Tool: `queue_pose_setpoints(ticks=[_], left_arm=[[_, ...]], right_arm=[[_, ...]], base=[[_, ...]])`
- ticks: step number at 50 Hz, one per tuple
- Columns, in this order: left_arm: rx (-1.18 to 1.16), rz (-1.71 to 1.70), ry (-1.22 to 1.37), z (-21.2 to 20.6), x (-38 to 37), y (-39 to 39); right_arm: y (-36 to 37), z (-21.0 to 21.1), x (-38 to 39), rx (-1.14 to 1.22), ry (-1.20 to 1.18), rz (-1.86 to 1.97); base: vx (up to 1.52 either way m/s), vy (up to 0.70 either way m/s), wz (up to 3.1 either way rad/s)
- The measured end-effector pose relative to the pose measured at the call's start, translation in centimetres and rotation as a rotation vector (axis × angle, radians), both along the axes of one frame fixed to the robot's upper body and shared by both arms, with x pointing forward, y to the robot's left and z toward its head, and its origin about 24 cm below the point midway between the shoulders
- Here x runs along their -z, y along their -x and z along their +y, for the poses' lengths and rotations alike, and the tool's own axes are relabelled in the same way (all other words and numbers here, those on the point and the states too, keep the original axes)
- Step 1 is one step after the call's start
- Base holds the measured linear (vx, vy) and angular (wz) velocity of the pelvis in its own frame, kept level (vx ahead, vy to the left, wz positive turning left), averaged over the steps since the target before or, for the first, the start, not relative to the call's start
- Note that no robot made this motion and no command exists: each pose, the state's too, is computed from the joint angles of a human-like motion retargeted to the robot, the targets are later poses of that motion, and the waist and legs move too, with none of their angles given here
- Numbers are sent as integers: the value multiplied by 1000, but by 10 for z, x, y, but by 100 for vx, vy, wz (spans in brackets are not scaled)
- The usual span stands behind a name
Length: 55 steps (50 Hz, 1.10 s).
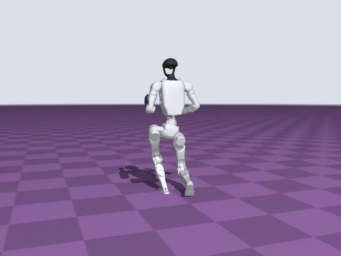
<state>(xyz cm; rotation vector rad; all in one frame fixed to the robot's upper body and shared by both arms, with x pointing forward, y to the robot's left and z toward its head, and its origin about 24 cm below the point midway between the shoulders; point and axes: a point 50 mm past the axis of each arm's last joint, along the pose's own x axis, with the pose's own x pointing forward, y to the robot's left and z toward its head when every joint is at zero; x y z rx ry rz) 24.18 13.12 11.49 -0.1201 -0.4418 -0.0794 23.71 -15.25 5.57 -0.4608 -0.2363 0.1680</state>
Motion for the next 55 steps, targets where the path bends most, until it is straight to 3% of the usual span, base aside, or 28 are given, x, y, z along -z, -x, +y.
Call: queue_pose_setpoints(ticks=[5, 10, 17, 23, 29, 37, 45, 50, 55], left_arm=[[-72, -406, 25, -13, -100, -25], [-58, -491, 12, -10, -120, -28], [24, -33, -19, 2, -11, -24], [-27, 560, -36, 39, 115, 41], [-90, 648, 43, 62, 124, 82], [-67, 310, 100, 37, 59, 30], [-131, -359, 65, 2, -91, -21], [-134, -485, 69, -2, -127, -28], [-100, -440, 18, -2, -113, -34]], right_arm=[[60, -31, 91, 78, 56, 439], [85, -64, 89, 166, 12, 492], [35, -54, 25, 181, -96, 146], [-22, -19, -114, 92, -80, -518], [-23, -4, -177, 53, -54, -794], [-23, -3, -61, 16, -6, -261], [56, -34, 98, 117, 137, 438], [91, -62, 108, 179, 115, 549], [88, -76, 92, 223, 84, 493]], base=[[-2, 8, 39], [9, -2, -112], [2, -8, -108], [-9, -7, -94], [2, 1, 52], [7, 7, 115], [-7, 3, 48], [6, 7, -63], [6, -6, -87]])
